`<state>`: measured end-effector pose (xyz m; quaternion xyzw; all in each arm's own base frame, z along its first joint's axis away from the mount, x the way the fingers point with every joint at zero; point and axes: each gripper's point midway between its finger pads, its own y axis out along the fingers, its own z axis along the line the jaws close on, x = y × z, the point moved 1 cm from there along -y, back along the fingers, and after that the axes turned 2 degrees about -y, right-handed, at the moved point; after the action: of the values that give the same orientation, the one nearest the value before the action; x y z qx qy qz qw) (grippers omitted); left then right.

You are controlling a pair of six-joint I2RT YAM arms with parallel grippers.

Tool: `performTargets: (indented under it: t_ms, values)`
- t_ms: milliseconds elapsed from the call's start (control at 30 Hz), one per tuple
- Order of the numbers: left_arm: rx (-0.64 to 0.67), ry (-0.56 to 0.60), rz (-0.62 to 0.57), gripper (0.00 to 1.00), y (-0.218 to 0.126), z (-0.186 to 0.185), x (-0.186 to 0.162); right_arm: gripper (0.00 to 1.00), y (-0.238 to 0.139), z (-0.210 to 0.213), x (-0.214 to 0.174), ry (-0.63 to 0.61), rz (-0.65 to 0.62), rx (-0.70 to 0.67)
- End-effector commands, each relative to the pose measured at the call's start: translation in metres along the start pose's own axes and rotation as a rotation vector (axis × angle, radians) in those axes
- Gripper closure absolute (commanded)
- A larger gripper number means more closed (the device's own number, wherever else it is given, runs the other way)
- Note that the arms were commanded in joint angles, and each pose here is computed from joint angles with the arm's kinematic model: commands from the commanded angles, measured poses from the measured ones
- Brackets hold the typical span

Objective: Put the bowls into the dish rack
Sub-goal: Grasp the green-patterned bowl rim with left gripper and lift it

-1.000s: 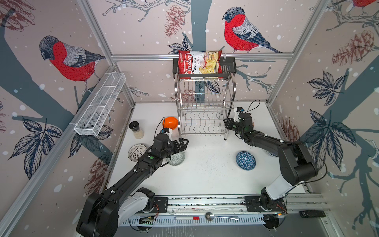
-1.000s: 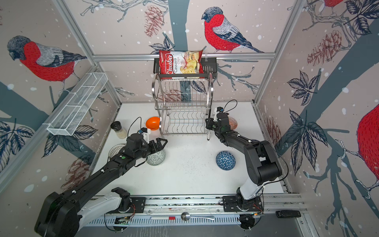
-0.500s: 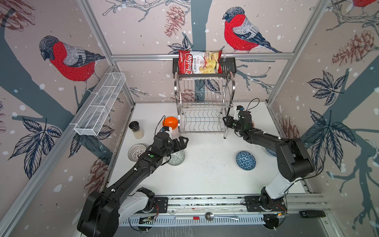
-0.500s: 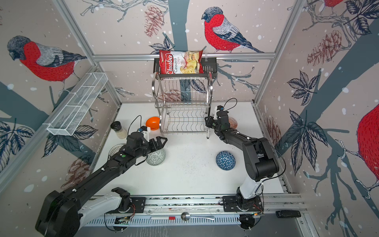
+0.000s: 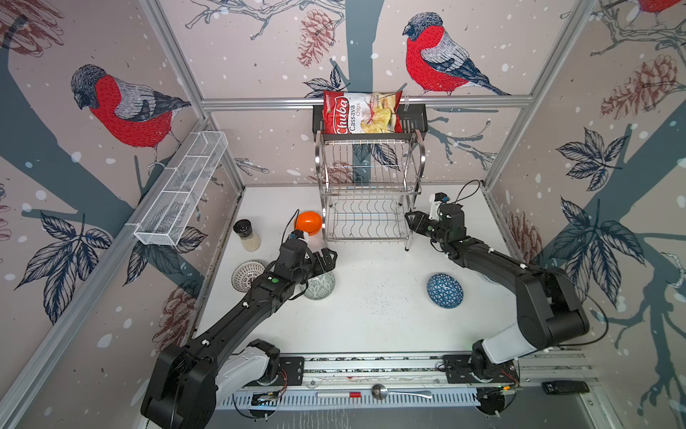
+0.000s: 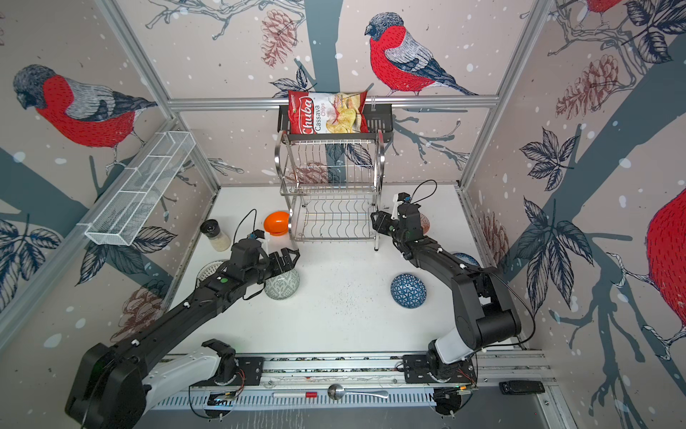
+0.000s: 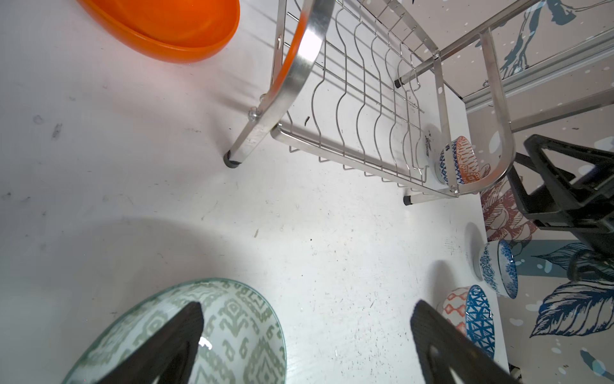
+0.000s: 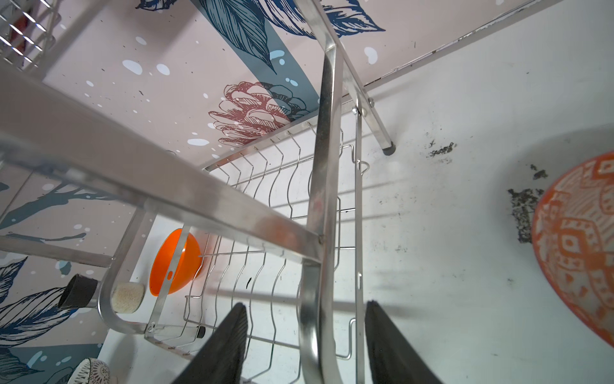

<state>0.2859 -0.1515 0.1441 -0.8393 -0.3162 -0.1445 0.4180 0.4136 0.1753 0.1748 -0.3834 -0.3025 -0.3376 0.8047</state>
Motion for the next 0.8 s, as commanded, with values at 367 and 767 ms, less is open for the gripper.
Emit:
performTargets:
  t_ms: [367, 767]
  values:
    - [0.194, -0.021, -0.1, 0.02, -0.023, 0.038, 0.012, 0.01, -0.025, -0.013, -0.025, -0.055, -0.008, -0.078]
    - [0.38, -0.14, -0.041, 0.03, -0.026, 0.094, -0.019, 0.01, -0.027, -0.005, -0.043, -0.111, -0.016, -0.101]
